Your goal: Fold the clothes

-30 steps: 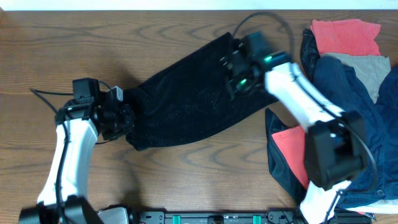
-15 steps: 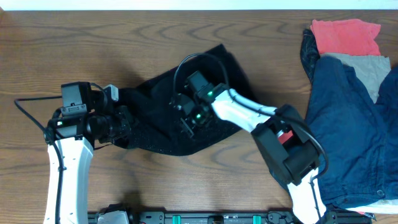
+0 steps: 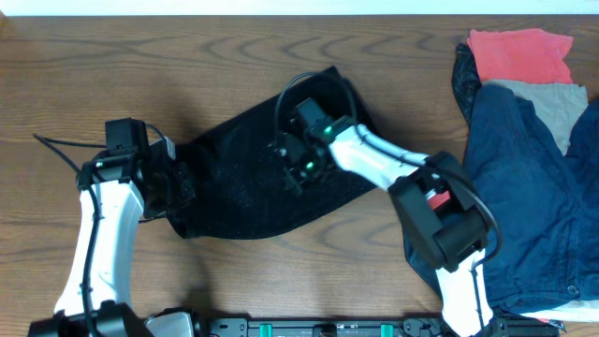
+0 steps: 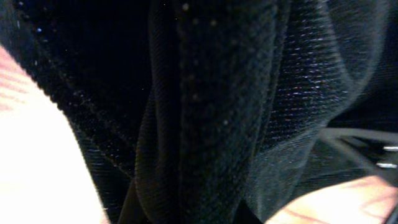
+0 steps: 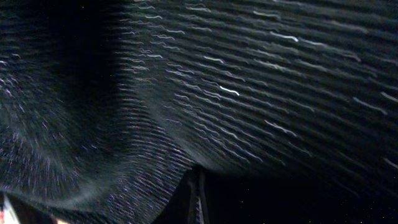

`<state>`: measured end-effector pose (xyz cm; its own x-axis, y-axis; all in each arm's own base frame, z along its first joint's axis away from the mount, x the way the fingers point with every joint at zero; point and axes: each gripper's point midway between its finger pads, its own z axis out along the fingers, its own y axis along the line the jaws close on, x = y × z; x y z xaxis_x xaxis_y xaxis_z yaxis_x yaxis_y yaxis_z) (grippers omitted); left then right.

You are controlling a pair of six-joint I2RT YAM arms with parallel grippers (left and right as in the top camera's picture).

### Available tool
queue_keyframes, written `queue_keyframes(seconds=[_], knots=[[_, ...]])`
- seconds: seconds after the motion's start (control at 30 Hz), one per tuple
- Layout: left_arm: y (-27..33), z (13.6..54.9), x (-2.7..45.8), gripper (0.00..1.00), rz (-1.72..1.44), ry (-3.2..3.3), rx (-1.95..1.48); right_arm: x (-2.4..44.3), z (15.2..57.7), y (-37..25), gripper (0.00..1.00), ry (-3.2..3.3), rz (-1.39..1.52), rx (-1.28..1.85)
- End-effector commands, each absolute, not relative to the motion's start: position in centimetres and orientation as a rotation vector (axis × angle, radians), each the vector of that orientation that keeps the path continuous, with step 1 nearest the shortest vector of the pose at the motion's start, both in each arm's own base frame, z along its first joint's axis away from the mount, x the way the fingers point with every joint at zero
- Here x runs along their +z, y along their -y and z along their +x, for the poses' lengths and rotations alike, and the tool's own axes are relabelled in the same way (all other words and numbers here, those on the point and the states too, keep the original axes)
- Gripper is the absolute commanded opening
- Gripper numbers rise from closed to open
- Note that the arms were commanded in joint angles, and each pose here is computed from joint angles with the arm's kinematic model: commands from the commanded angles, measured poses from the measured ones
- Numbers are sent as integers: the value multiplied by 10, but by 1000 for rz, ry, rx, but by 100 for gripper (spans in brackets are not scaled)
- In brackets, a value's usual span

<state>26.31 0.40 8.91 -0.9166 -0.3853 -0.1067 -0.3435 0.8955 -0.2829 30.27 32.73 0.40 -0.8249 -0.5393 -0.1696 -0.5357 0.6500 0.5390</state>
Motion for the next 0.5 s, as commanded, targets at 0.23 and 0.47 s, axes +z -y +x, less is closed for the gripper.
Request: queue_keyframes(seconds=[0.23,0.47], knots=[[-25,235,74,43,-774,-3002,-178,35,364,-274,13,3029,858,-794],[-21,222,74,98,-958,-3012,-186,27,375,-250,11,3088,806,-648]])
